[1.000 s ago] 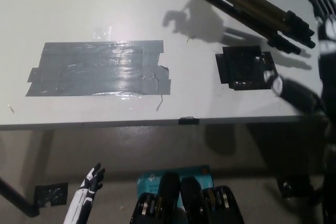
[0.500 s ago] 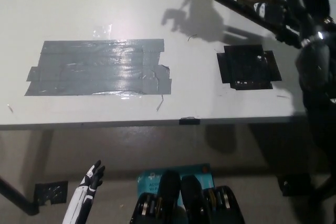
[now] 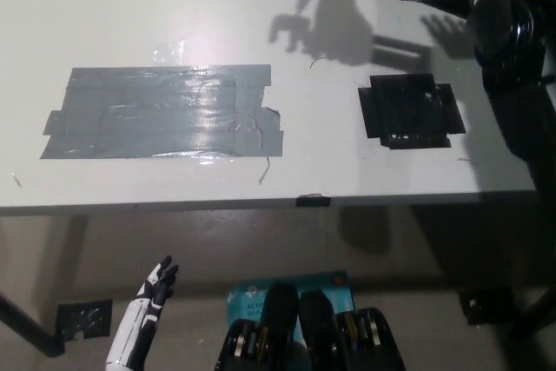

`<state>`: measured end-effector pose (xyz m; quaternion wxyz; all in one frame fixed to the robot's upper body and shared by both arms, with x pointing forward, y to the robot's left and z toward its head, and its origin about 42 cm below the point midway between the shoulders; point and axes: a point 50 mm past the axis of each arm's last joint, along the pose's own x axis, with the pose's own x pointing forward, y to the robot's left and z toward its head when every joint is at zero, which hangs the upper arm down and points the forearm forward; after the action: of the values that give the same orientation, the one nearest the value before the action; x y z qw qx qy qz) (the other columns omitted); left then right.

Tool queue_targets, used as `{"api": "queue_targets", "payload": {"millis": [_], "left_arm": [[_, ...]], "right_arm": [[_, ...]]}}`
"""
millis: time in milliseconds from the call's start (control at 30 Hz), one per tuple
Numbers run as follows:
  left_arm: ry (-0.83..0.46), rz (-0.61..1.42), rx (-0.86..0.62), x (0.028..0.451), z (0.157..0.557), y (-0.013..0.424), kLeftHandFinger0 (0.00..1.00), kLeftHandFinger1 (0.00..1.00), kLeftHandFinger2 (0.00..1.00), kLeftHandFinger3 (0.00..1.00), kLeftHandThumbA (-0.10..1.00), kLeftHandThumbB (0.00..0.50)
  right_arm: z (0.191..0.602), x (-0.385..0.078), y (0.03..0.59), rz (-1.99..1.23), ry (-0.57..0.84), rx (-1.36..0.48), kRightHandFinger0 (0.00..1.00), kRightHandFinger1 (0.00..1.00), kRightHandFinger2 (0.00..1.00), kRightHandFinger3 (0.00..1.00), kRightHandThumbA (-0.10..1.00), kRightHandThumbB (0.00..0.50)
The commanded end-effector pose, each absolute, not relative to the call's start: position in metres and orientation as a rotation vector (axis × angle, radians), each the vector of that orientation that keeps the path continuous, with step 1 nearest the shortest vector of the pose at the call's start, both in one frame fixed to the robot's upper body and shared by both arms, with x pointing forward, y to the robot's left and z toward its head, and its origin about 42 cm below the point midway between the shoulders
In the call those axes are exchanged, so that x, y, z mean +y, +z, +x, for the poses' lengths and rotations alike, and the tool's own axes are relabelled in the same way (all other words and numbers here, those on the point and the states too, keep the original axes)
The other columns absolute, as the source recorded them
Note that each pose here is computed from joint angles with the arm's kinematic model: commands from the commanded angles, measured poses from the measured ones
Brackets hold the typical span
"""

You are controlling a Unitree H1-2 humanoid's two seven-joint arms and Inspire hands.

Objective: A person hands a tripod to the robot which it grabs with its right hand and places in the middle of the table in front of it

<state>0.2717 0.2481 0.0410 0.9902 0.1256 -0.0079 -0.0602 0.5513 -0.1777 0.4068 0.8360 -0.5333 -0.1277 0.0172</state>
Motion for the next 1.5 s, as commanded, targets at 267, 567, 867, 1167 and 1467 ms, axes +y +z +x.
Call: {"api": "queue_targets", "payload": {"millis": [267, 567, 867, 1167, 1467], "left_arm": [[-0.171, 0.281, -0.082, 0.252, 0.278, 0.053, 1.0, 1.0, 1.0, 1.0, 1.0, 0.288], [-0.187, 0.293, -0.076, 0.25, 0.276, 0.053, 1.0, 1.0, 1.0, 1.0, 1.0, 0.276], [-0.179, 0.298, -0.084, 0.25, 0.277, 0.058, 1.0, 1.0, 1.0, 1.0, 1.0, 0.277], [-0.183, 0.302, -0.09, 0.25, 0.277, 0.057, 1.0, 1.0, 1.0, 1.0, 1.0, 0.271], [-0.183, 0.305, -0.095, 0.251, 0.28, 0.057, 1.0, 1.0, 1.0, 1.0, 1.0, 0.26]], "right_arm": [[0.564, -0.128, 0.488, -1.086, 0.267, -0.297, 1.0, 1.0, 1.0, 1.0, 0.85, 0.5], [0.588, -0.114, 0.452, -1.178, 0.245, -0.201, 0.87, 0.87, 0.92, 1.0, 0.32, 0.462], [0.597, -0.145, 0.399, -1.446, 0.118, -0.2, 0.05, 0.46, 0.8, 0.59, -0.1, 0.28], [0.599, -0.171, 0.385, -1.459, 0.062, -0.149, 0.15, 0.65, 0.98, 0.97, -0.1, 0.237], [0.593, -0.176, 0.406, -1.434, 0.035, -0.28, 0.18, 0.62, 0.84, 0.71, -0.1, 0.25]]}}
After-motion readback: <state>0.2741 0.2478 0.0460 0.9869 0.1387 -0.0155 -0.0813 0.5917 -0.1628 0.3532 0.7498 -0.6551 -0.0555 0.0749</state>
